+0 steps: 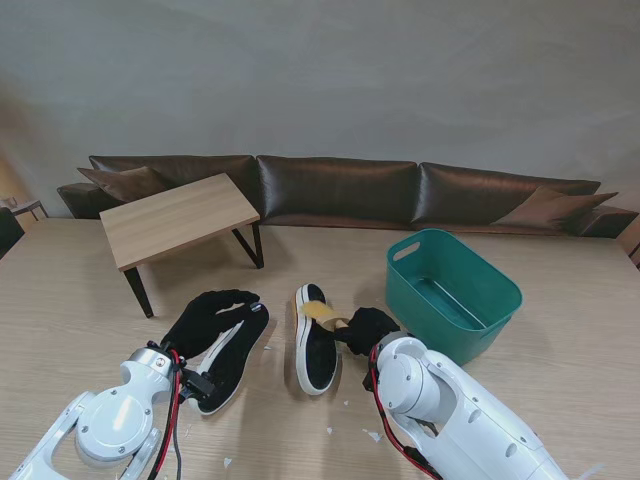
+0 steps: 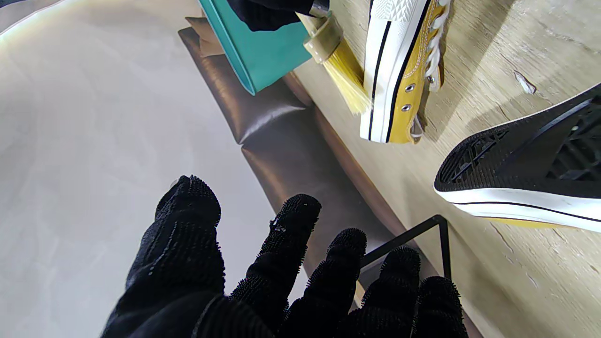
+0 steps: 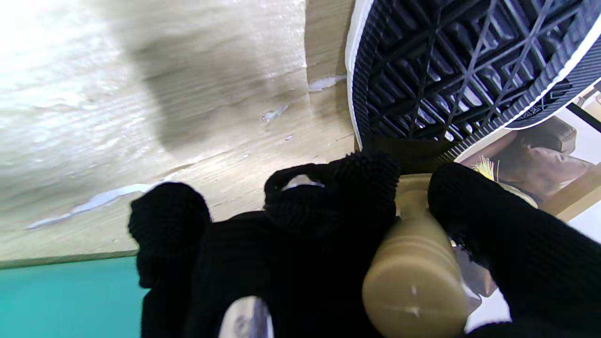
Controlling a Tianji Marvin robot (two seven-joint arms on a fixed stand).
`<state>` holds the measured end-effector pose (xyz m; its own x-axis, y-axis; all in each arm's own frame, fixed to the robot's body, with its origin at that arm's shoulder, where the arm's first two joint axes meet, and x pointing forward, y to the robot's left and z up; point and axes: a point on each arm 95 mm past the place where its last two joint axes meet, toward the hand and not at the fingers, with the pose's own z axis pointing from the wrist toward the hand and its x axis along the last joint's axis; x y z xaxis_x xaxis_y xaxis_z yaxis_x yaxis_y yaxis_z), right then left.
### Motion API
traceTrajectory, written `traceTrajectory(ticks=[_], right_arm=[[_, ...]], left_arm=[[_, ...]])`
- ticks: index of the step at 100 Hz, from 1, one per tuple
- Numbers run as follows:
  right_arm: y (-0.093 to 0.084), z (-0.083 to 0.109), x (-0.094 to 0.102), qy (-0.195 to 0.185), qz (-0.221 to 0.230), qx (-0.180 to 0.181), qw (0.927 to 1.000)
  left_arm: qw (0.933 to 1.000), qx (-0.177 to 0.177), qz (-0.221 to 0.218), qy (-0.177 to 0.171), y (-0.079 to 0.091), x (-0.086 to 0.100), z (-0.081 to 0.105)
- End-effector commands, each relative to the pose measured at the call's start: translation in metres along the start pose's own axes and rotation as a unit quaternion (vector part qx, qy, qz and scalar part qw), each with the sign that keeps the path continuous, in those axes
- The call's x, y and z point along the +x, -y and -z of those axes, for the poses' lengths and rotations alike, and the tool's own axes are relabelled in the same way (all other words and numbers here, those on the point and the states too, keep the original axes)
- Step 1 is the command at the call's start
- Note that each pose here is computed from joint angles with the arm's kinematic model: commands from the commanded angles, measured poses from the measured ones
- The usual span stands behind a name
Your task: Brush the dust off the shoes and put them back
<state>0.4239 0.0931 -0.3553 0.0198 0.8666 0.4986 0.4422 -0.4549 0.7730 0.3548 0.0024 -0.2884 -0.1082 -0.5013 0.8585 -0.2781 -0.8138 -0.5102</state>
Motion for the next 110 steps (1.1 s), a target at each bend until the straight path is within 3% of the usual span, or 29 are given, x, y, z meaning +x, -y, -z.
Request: traceTrajectory(ticks=[1, 83, 110], right_arm=[[0.006, 0.005, -0.002, -0.001, -0.003, 0.013, 0.9999], [0.014, 0.062, -0.027, -0.032, 0.007, 0.029, 0.9991], [0.02, 0.071, -0.031, -0.046, 0.008, 0.035, 0.9983]], left_arm=[[1.0, -0.008, 0.003, 0.0, -0.002, -0.001, 0.001], [1.0, -0.007, -0.003, 0.003, 0.002, -0.003, 0.003], [0.9999, -0.01, -0.006, 0.006, 0.001, -0.004, 0.002]])
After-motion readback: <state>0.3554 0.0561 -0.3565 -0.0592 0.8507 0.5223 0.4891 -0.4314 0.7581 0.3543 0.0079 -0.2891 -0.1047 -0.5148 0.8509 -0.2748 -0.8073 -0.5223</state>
